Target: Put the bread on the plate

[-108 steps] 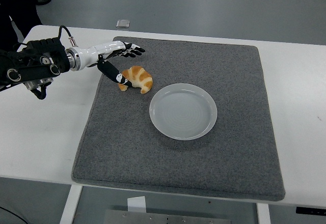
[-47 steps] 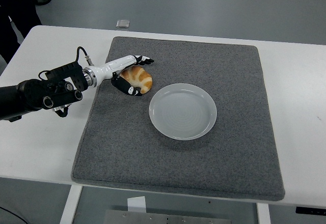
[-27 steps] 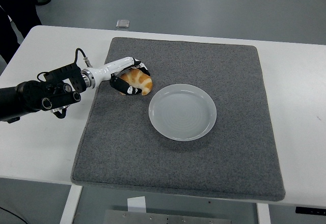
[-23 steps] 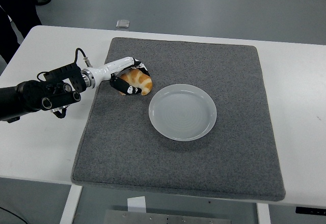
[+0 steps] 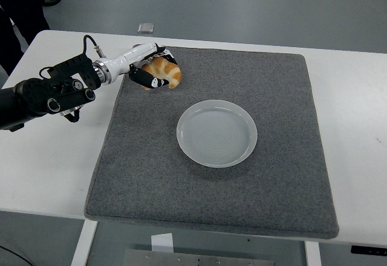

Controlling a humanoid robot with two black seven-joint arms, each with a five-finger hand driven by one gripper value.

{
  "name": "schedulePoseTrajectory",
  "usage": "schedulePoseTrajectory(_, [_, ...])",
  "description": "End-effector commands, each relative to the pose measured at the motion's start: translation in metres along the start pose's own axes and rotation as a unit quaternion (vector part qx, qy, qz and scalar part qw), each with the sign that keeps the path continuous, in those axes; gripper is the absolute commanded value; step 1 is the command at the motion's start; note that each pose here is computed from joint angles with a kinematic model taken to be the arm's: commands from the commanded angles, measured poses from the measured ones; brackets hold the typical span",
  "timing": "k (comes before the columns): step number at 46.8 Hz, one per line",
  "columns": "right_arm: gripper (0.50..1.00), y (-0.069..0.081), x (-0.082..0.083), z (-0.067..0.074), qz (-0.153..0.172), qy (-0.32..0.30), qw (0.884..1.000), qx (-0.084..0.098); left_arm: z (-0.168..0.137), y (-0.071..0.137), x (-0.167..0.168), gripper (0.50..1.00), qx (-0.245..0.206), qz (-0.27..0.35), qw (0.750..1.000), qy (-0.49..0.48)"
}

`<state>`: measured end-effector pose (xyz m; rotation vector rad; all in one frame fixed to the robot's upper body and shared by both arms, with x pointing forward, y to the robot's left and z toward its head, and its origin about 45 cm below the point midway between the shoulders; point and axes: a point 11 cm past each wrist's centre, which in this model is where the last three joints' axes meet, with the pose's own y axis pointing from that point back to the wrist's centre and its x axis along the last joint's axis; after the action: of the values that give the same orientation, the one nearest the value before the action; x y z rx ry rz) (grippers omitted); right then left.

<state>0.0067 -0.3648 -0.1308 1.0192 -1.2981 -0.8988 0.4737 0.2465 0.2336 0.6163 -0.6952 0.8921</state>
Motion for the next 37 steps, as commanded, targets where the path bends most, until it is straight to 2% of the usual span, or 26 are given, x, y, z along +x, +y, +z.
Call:
schedulePoseTrajectory(1, [0.952, 0.000, 0.000, 0.000, -0.001, 0.000, 1.000, 0.000, 0.003, -0.001, 0.004, 0.500, -0.002, 0.004, 1.000, -0.002])
schedulePoseTrajectory(9, [0.952, 0.000, 0.000, 0.000, 0.000, 0.000, 1.000, 0.000, 0.005, -0.002, 0.011, 0.500, -0.004, 0.010, 1.000, -0.006])
schedulePoseTrajectory(20, [0.952, 0.000, 0.000, 0.000, -0.002, 0.000, 1.000, 0.000, 0.029, -0.004, 0.062, 0.500, -0.021, 0.039, 0.998, -0.033])
schedulePoseTrajectory(25, [0.952, 0.000, 0.000, 0.000, -0.002, 0.000, 1.000, 0.000, 0.050, -0.006, 0.092, 0.500, -0.035, 0.052, 0.997, -0.051])
schedulePoseTrajectory(37, [0.952, 0.000, 0.000, -0.001, -0.001, 0.000, 1.000, 0.001, 0.134, -0.015, 0.151, 0.500, -0.097, 0.048, 0.991, -0.083])
